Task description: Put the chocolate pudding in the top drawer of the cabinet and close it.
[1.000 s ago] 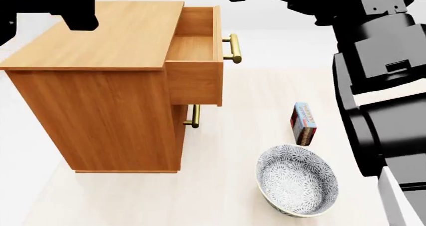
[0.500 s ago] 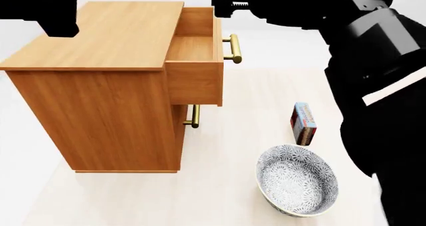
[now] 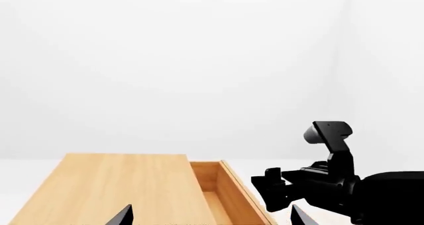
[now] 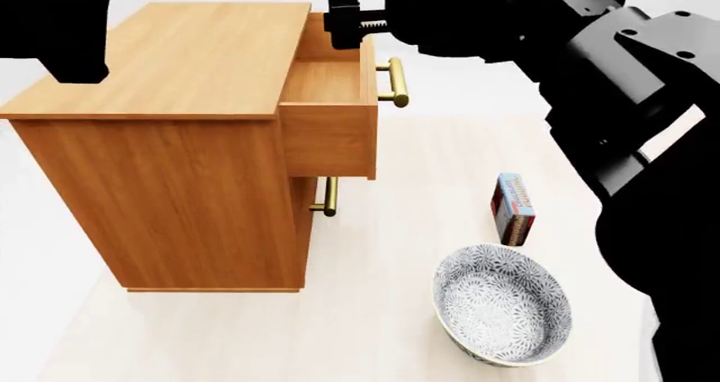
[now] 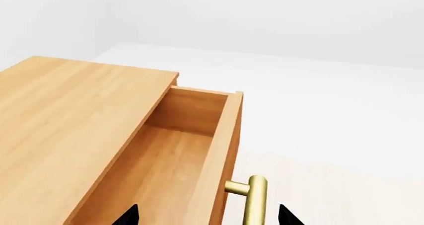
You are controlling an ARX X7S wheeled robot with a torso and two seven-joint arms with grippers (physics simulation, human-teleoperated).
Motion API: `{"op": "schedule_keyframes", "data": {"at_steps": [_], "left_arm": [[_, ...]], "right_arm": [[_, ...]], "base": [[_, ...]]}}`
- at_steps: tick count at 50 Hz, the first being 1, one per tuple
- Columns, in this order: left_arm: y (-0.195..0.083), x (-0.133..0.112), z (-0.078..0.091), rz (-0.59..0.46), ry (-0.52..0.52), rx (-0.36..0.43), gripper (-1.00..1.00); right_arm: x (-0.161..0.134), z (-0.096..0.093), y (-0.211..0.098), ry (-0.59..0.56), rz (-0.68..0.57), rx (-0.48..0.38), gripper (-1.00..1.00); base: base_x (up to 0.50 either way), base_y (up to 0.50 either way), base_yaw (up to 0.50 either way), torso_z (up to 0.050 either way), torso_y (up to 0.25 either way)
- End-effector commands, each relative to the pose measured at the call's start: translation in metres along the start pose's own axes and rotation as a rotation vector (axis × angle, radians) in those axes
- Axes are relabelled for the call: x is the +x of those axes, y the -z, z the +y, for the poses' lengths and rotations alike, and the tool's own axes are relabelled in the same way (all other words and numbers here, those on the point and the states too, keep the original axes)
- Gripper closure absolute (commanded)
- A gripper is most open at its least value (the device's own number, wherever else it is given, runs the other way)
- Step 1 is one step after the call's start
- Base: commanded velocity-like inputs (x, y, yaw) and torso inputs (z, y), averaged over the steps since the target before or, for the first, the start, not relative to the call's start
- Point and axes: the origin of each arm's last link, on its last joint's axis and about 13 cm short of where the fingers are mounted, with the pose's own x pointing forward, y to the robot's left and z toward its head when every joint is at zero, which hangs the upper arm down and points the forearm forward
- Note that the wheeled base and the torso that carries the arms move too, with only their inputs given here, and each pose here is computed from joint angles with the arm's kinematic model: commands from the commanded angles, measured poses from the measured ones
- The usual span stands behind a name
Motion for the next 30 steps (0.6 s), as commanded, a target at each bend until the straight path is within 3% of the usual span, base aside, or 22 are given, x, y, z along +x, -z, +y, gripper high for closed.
{"op": "schedule_keyframes", "data": {"at_steps": [1, 30], "left_arm": [[0.002, -0.005, 0.004, -0.004, -0.009, -0.008, -1.0], [0.01, -0.009, 0.011, 0.027, -0.039, -0.028, -1.0]], "right_arm": [[0.006, 0.005, 0.014, 0.019, 0.042, -0.029, -1.0], [0.019, 0.006, 0.044, 0.074, 0.116, -0.036, -1.0]], "base": [[0.0, 0.0, 0.0, 0.0, 0.0], [0.0, 0.0, 0.0, 0.0, 0.0]]}}
